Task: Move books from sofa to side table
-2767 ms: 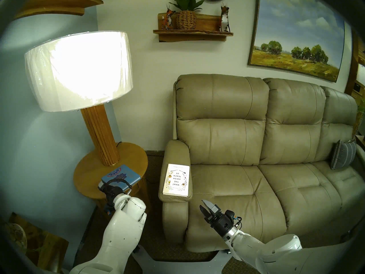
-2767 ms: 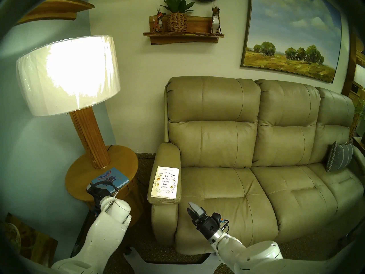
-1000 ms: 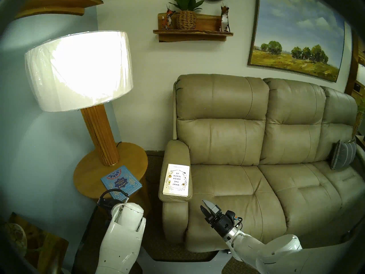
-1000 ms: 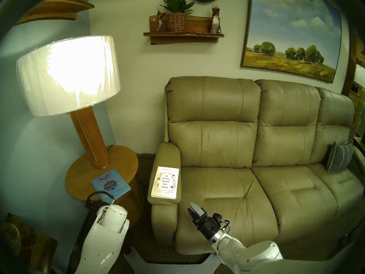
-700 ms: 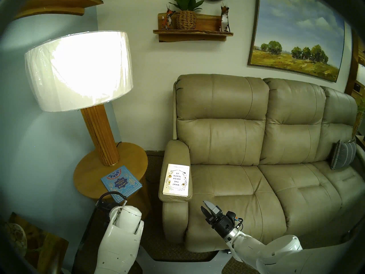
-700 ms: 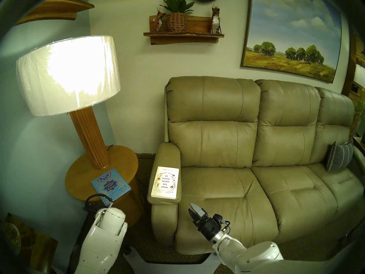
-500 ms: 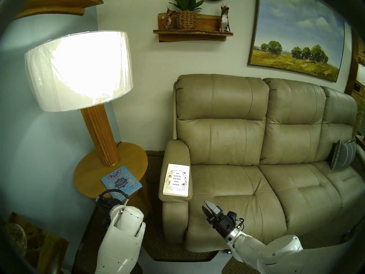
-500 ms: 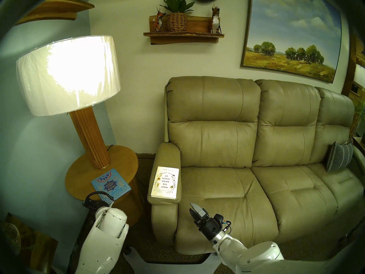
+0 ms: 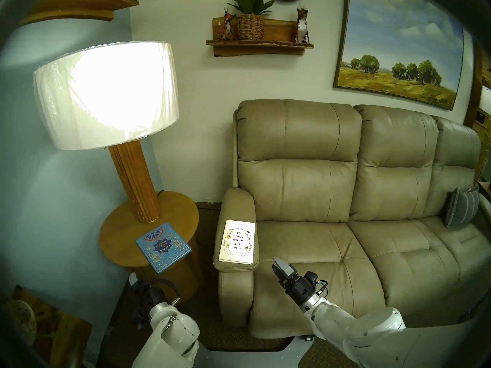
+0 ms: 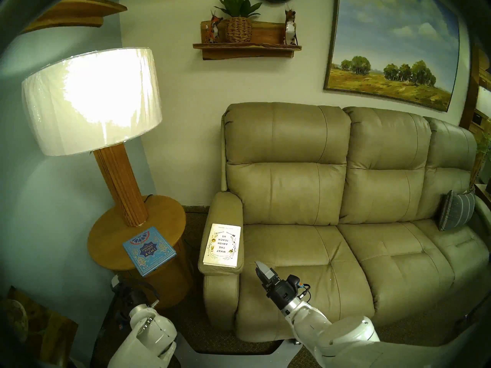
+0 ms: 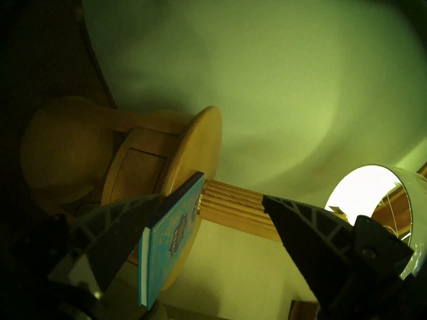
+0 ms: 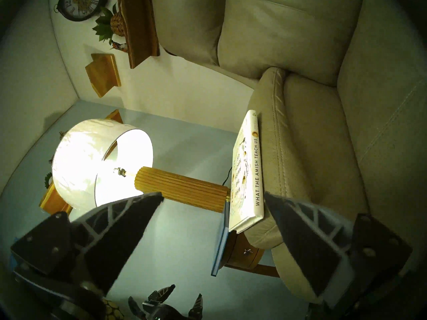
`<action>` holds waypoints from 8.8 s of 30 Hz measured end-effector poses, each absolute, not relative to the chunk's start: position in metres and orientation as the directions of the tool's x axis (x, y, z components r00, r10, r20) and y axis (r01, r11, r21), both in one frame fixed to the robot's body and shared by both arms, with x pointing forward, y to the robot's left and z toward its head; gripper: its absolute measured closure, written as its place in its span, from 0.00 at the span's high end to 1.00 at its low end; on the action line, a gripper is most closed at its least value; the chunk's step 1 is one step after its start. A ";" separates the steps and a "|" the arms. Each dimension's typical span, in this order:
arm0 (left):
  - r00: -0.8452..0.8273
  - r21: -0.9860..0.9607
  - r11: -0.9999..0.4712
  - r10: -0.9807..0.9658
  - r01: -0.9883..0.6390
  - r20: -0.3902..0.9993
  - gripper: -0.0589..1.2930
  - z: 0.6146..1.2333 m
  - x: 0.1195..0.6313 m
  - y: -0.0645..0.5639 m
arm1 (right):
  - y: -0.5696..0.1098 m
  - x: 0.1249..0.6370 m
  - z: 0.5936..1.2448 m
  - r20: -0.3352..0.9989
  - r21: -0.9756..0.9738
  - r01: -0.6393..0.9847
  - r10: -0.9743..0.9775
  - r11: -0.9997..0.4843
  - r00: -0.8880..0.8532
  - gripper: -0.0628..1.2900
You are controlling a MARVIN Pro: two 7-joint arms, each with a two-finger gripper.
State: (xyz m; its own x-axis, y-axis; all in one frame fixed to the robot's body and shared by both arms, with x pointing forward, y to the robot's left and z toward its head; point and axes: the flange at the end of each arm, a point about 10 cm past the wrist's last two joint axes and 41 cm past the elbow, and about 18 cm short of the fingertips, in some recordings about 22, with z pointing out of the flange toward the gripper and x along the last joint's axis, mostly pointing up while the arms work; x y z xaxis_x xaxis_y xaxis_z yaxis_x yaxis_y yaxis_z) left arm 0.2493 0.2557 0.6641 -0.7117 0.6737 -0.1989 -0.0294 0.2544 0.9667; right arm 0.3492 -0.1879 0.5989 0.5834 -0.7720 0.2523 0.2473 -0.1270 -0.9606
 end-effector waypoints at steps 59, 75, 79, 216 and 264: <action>-0.336 0.950 0.126 0.915 -0.287 -0.223 0.94 0.631 0.205 0.283 | -0.139 0.376 0.601 0.396 -0.918 0.256 -0.665 -0.303 0.633 0.96; -0.349 0.950 0.129 0.909 -0.285 -0.228 0.94 0.632 0.201 0.289 | -0.131 0.383 0.603 0.395 -0.917 0.239 -0.661 -0.318 0.637 0.96; -0.351 0.951 0.130 0.908 -0.282 -0.229 0.94 0.632 0.201 0.291 | -0.127 0.386 0.603 0.392 -0.918 0.227 -0.655 -0.326 0.646 0.96; -0.507 0.921 0.177 0.790 -0.347 -0.343 0.24 0.638 0.303 0.249 | -0.092 0.352 0.610 0.331 -0.938 0.333 -0.547 -0.099 0.769 0.96; -0.712 0.942 0.315 0.687 0.115 -0.143 0.25 0.668 0.369 0.282 | -0.134 0.342 0.598 0.308 -0.948 0.290 -0.603 -0.130 0.736 0.96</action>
State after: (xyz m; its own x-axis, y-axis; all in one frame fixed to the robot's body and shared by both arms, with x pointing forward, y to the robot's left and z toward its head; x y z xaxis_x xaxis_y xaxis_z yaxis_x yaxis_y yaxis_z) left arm 0.3689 0.2824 0.6681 -0.7122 0.6872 -0.1434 0.1147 0.3154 0.9420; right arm 0.3416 -0.1338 0.5982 0.7357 -0.6035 0.3076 0.2900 -0.1297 -0.9482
